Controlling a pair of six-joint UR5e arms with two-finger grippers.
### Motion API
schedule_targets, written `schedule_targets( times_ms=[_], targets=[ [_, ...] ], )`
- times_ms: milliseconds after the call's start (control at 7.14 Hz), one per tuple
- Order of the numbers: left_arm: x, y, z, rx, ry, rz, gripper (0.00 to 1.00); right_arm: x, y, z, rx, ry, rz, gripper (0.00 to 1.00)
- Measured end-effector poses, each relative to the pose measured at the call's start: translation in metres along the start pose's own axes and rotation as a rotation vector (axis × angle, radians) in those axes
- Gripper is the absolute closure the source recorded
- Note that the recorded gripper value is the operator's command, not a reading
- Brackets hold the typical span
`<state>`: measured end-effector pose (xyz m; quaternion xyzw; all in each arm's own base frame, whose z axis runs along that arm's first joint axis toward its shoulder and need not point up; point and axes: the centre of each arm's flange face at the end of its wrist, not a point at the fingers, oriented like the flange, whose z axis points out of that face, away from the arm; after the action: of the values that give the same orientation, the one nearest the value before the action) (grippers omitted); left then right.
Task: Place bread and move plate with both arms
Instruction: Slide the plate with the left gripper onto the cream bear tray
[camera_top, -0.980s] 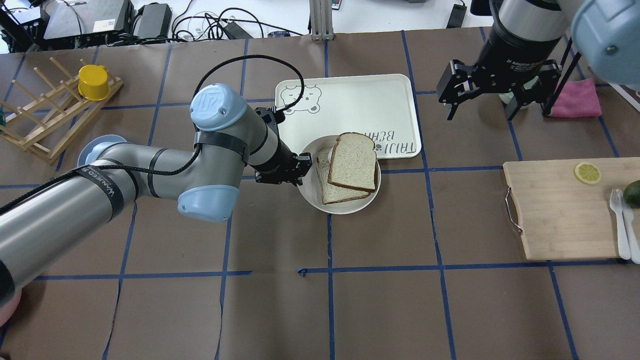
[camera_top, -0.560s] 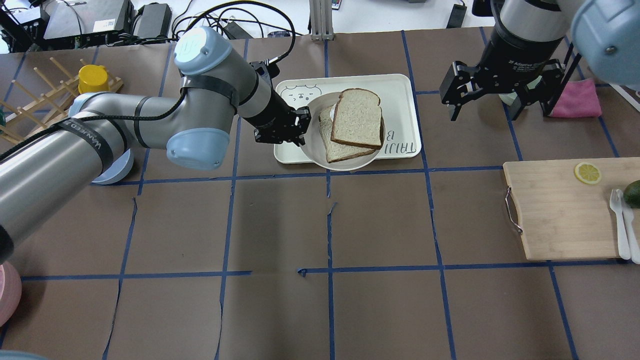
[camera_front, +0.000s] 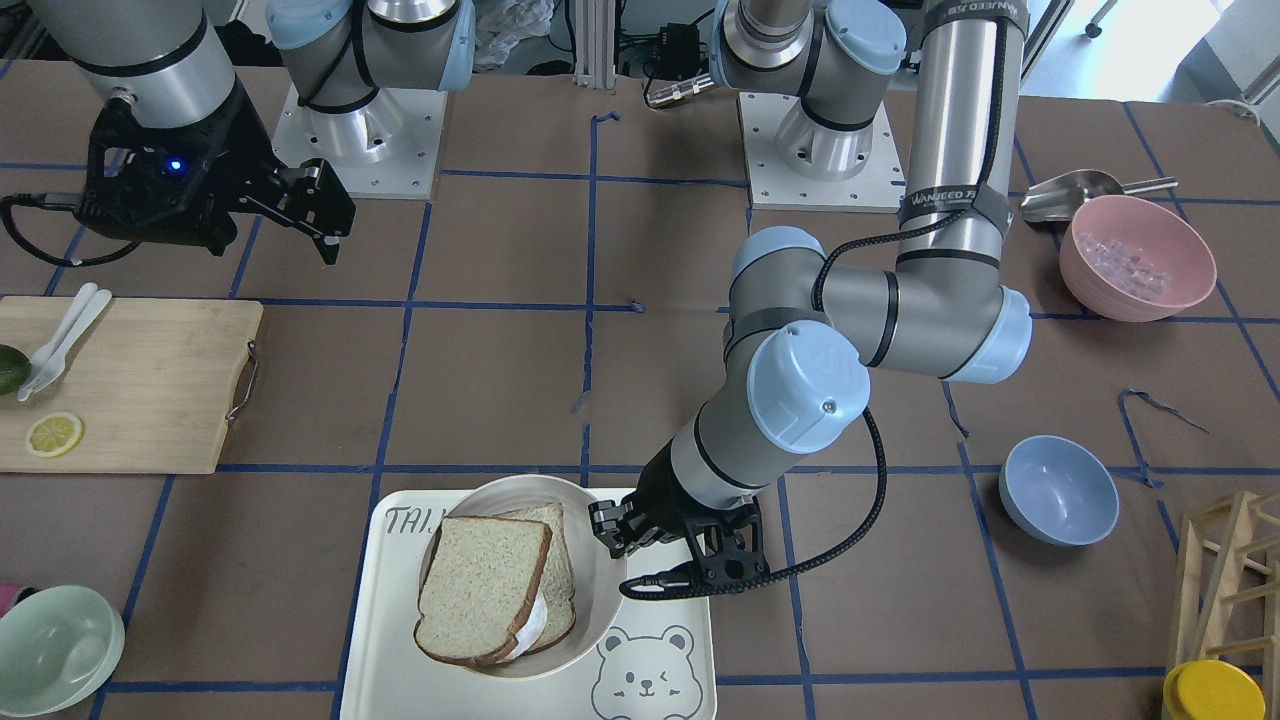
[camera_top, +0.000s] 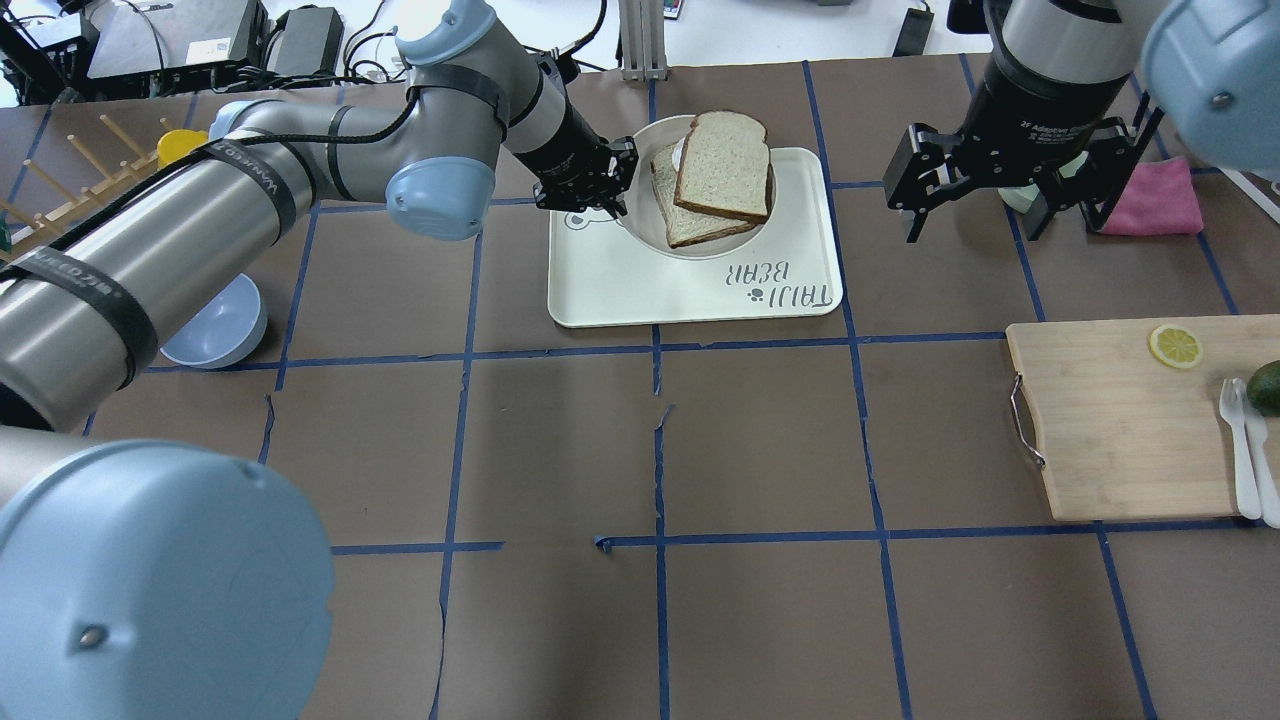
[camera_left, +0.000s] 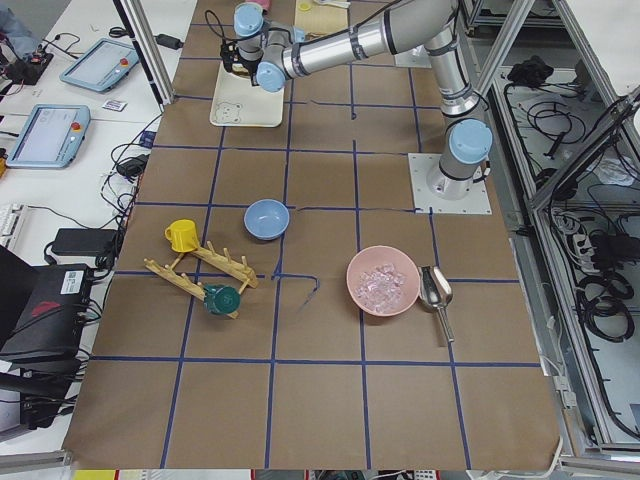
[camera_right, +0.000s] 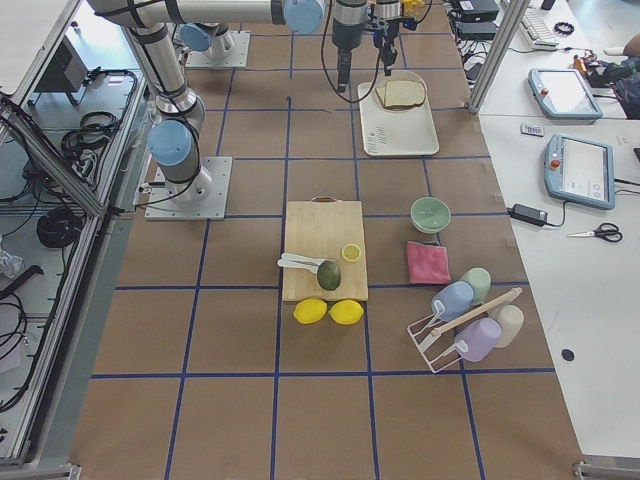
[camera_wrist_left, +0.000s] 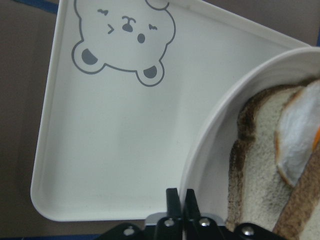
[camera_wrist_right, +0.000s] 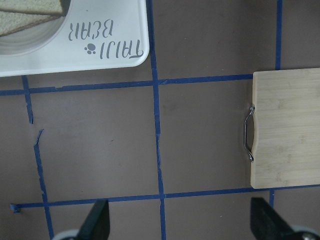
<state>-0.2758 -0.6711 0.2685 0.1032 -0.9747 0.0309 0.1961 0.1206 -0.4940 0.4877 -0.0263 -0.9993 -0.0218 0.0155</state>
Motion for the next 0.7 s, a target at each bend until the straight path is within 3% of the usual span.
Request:
schedule_targets(
  times_ms=[560,700],
  targets=[
    [-0.029,-0.030,0.059,-0.047,-0.019,-0.033,0.99,0.000,0.000,0.000,0.000,-0.001,0.002,0.00],
    [-0.032,-0.030,0.066,-0.055,-0.022,-0.037,0.50,0.000,0.000,0.000,0.000,-0.001,0.002,0.00]
  ],
)
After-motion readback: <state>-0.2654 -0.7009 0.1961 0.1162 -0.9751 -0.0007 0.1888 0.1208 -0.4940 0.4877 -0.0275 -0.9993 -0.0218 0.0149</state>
